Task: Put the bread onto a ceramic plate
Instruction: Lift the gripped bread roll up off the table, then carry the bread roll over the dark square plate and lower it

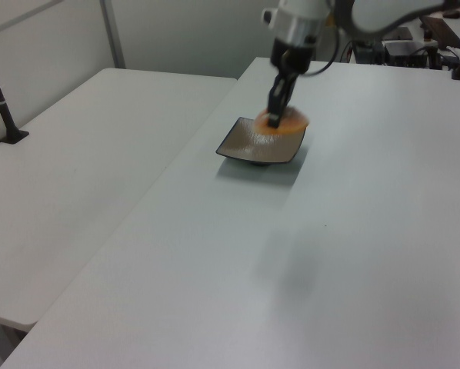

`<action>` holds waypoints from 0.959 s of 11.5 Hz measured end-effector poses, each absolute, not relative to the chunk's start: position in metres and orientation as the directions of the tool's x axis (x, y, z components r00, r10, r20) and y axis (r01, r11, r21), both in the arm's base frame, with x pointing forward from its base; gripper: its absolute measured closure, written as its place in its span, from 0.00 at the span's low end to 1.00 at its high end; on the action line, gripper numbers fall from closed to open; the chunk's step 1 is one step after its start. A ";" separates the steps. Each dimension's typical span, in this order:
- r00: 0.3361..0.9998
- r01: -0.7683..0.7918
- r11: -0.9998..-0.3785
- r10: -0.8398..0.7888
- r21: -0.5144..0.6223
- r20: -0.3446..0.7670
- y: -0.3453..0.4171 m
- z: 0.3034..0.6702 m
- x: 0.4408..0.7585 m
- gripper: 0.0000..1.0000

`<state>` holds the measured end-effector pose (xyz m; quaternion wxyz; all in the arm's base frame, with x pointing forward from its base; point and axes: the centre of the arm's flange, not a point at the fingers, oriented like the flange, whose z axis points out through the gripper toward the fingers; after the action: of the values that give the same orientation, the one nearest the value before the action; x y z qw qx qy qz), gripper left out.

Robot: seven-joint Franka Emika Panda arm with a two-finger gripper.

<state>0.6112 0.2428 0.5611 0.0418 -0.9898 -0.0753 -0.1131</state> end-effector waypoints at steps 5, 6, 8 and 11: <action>0.931 0.298 -0.953 0.280 -0.047 0.235 0.127 0.603 0.597 0.80; 0.930 0.306 -0.951 0.290 -0.038 0.227 0.107 0.597 0.603 0.80; 0.935 0.289 -0.957 0.276 -0.025 0.224 0.064 0.580 0.618 0.80; 0.925 0.256 -0.967 0.246 0.004 0.289 0.030 0.540 0.656 0.80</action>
<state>0.6555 0.0300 0.5404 0.0169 -0.9809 -0.1279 -0.1454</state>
